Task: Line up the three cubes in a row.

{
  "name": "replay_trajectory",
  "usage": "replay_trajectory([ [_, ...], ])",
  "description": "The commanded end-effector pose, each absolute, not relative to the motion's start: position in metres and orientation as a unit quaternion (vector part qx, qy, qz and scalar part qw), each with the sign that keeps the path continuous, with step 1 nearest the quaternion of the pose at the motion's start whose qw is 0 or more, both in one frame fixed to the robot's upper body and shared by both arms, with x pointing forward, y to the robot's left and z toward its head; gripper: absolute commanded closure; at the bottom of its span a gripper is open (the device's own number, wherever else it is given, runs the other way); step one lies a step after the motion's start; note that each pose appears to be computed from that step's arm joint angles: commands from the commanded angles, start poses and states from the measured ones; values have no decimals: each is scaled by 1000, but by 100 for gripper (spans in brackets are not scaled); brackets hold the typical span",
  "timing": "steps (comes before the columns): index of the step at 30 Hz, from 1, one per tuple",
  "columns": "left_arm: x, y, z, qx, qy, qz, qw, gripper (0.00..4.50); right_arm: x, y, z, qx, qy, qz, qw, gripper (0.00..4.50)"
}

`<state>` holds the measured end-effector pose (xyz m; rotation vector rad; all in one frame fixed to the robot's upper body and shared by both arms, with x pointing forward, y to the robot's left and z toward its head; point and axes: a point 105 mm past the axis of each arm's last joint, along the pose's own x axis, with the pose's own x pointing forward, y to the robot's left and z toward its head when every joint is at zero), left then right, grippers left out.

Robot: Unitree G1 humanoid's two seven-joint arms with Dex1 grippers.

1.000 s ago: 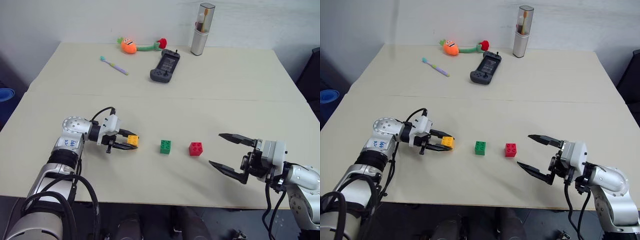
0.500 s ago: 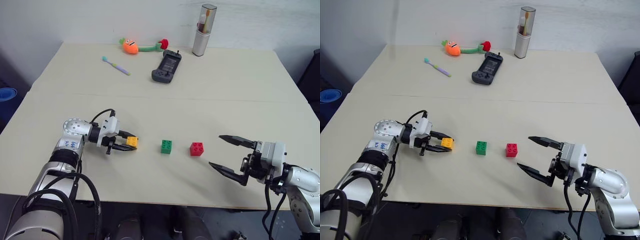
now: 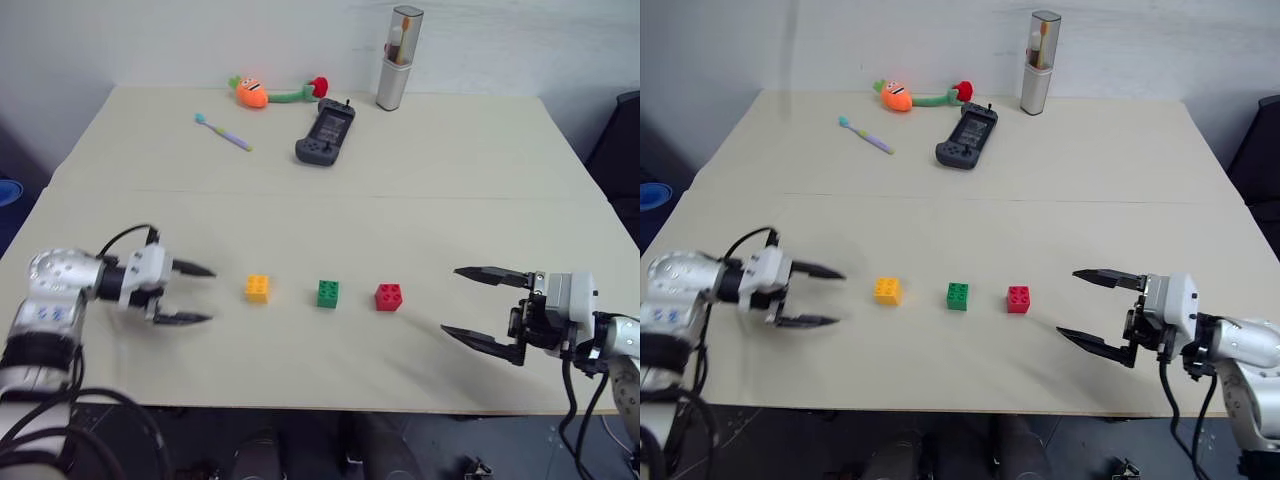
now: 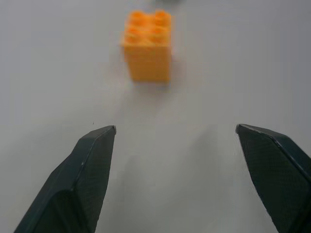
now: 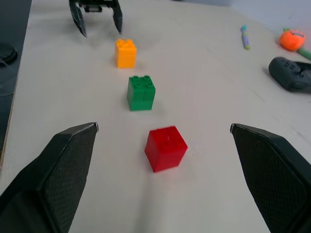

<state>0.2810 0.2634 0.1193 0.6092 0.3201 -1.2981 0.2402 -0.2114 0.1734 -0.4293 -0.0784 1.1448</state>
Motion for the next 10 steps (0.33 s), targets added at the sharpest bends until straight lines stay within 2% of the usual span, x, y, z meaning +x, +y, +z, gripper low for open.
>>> replay_trajectory([
  [1, 269, 279, 156, 273, 122, -542, 786, 33, 246, -230, 195, -241, -24, 529, 813, 0],
  [6, 245, 294, 158, 263, 148, -511, 805, 33, 245, -242, 196, -261, 20, 549, 794, 0],
  [10, 237, 289, 156, 251, 149, -506, 812, 33, 250, -244, 193, -266, 16, 551, 791, 0],
])
